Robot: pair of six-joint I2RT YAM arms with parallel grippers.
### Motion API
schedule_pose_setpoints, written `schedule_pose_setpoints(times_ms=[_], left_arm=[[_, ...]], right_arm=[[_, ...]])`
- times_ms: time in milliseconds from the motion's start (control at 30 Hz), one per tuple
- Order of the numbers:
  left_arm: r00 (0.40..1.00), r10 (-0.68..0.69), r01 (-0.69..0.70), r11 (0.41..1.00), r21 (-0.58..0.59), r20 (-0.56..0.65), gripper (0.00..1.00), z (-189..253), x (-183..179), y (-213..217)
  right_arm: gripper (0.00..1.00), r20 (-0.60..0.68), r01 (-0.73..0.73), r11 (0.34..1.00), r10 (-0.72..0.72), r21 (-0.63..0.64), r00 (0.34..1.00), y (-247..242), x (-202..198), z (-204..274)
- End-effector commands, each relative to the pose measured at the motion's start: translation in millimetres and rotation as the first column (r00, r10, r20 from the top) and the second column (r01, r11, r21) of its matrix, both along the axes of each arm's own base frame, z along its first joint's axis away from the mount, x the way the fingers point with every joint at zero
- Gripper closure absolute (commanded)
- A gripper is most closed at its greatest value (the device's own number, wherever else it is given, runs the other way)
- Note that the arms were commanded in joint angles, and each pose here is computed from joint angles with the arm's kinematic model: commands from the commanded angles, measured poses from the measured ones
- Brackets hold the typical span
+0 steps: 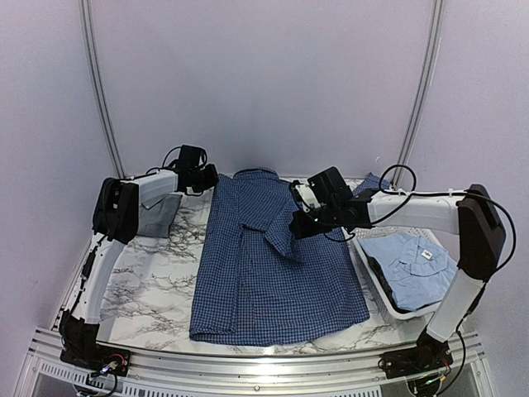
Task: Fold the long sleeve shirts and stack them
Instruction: Move the 1/3-folded shirt to the corner of the board, then fold the sleeve of the 1/3-folded shirt.
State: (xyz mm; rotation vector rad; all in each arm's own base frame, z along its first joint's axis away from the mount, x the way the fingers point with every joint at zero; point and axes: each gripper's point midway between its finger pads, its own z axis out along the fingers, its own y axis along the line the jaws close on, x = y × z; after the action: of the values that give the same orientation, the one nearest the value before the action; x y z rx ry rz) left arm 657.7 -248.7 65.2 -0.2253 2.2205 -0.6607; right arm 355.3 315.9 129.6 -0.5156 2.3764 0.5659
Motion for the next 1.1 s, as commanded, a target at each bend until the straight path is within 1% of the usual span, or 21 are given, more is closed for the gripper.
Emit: schedule_pose_setpoints(times_ms=[0,100,133,200,267,300,333,433,500,667,800,833,867,900,933,1033,1067], left_arm=[[0.991,0.041,-0.031,0.997,-0.077,0.127,1.00,35,27,16],[0.993,0.038,-0.028,0.996,-0.086,0.114,1.00,29,29,21],[0.994,0.031,-0.022,0.996,-0.090,0.105,0.98,26,28,21],[0.996,0.021,-0.012,0.996,-0.090,0.091,0.83,23,26,21],[0.995,0.015,-0.007,0.997,-0.083,0.094,0.73,30,25,23],[0.995,0.012,-0.004,0.997,-0.077,0.103,0.63,37,24,23],[0.994,0.015,-0.008,0.998,-0.066,0.106,0.51,43,23,26],[0.992,0.015,-0.010,0.999,-0.043,0.124,0.37,68,19,33],[0.991,0.013,-0.009,0.999,-0.032,0.132,0.32,83,12,38],[0.994,0.002,0.003,0.999,-0.043,0.113,0.32,116,-25,43],[0.999,-0.028,0.030,0.996,-0.083,0.028,0.41,115,-78,41],[0.999,-0.034,0.036,0.996,-0.087,0.023,0.44,121,-93,40],[0.999,-0.038,0.037,0.996,-0.080,-0.015,0.48,108,-108,40],[0.999,-0.043,0.041,0.995,-0.088,-0.021,0.52,113,-125,40],[0.997,-0.055,0.051,0.995,-0.091,-0.051,0.56,101,-140,38],[0.992,-0.067,0.055,0.992,-0.111,-0.107,0.73,91,-185,38],[0.988,-0.074,0.057,0.990,-0.127,-0.133,0.77,85,-200,37]], right_arm=[[1.00,0.016,0.002,1.000,-0.002,0.004,1.000,3,0,4],[1.00,0.015,0.004,1.000,-0.004,-0.002,1.000,3,1,2],[1.00,0.016,0.003,1.000,-0.003,-0.005,1.000,3,1,1],[1.00,0.021,0.004,1.000,-0.004,-0.006,1.000,4,3,4],[1.00,0.031,0.006,1.000,-0.006,-0.005,1.000,5,6,10],[1.00,0.037,0.007,1.000,-0.007,-0.006,0.999,5,7,12],[1.00,0.045,0.011,1.000,-0.011,-0.008,0.999,5,9,16],[1.00,0.073,0.020,1.000,-0.019,-0.019,0.997,5,14,27],[1.00,0.090,0.018,1.000,-0.016,-0.025,0.996,4,17,35],[1.00,0.155,0.026,0.998,-0.016,-0.062,0.988,5,26,58],[1.00,0.192,0.008,0.992,0.016,-0.124,0.981,12,28,73],[1.00,0.201,0.003,0.989,0.027,-0.145,0.979,14,28,76],[1.00,0.207,-0.002,0.986,0.037,-0.167,0.978,15,28,77],[1.00,0.217,0.000,0.981,0.042,-0.192,0.975,16,29,79],[1.00,0.224,-0.005,0.977,0.053,-0.211,0.973,18,29,80],[1.00,0.236,-0.020,0.967,0.082,-0.254,0.968,22,31,84],[1.00,0.239,-0.029,0.965,0.094,-0.260,0.966,24,31,85]])
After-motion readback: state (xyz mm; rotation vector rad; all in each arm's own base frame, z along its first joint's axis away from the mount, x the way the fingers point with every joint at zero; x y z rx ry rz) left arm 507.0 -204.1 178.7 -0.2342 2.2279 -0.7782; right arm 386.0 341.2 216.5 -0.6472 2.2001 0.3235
